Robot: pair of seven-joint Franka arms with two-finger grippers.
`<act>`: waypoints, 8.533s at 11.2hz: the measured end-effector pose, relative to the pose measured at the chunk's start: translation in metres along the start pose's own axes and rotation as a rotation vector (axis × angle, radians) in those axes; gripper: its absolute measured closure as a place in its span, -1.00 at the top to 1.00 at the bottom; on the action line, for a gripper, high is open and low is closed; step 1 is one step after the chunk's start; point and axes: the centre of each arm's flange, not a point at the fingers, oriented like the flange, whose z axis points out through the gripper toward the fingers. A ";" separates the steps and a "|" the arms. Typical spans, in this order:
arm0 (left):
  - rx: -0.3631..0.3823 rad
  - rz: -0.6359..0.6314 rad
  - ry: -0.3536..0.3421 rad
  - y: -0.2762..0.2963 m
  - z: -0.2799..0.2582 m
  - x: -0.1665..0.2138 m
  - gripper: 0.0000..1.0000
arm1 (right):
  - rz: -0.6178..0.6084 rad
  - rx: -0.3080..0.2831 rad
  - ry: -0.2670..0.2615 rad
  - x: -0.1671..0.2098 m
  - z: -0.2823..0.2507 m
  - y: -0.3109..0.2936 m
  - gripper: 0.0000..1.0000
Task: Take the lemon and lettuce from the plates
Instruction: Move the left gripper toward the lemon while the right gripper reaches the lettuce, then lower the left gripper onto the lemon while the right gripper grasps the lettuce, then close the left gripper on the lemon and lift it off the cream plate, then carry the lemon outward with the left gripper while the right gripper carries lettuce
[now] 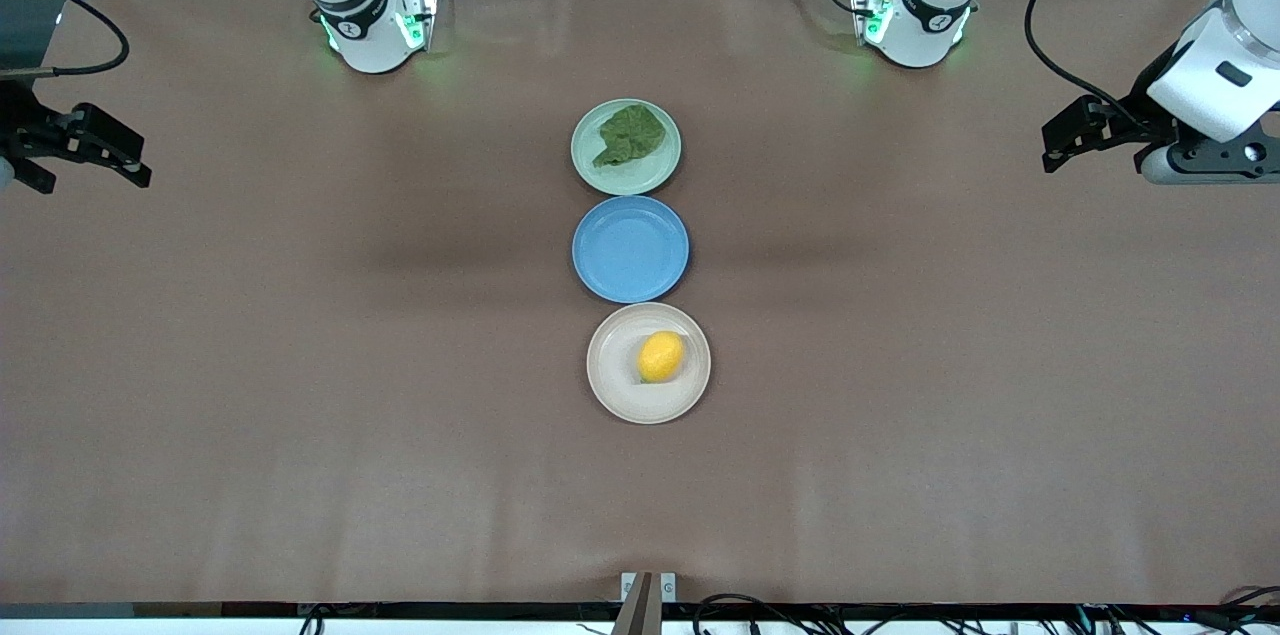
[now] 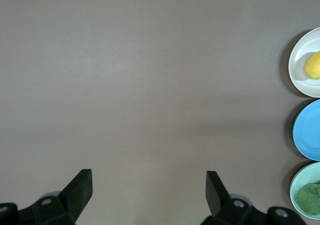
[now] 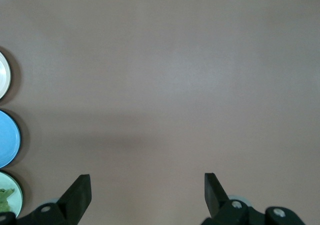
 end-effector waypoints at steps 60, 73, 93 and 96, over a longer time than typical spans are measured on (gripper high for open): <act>-0.266 -0.041 0.273 0.402 0.415 0.059 1.00 | 0.213 0.095 0.093 -0.168 0.392 -0.467 -0.93; -0.337 -0.219 0.315 0.398 0.381 0.077 0.36 | 0.062 -0.157 -0.028 -0.023 0.363 -0.276 -0.93; 0.010 0.152 -0.155 0.035 0.357 0.084 0.36 | -0.147 -0.030 -0.111 -0.007 0.441 0.013 -0.88; 0.004 0.190 -0.177 0.039 0.378 0.090 0.35 | -0.086 0.011 -0.096 -0.002 0.442 0.014 -0.52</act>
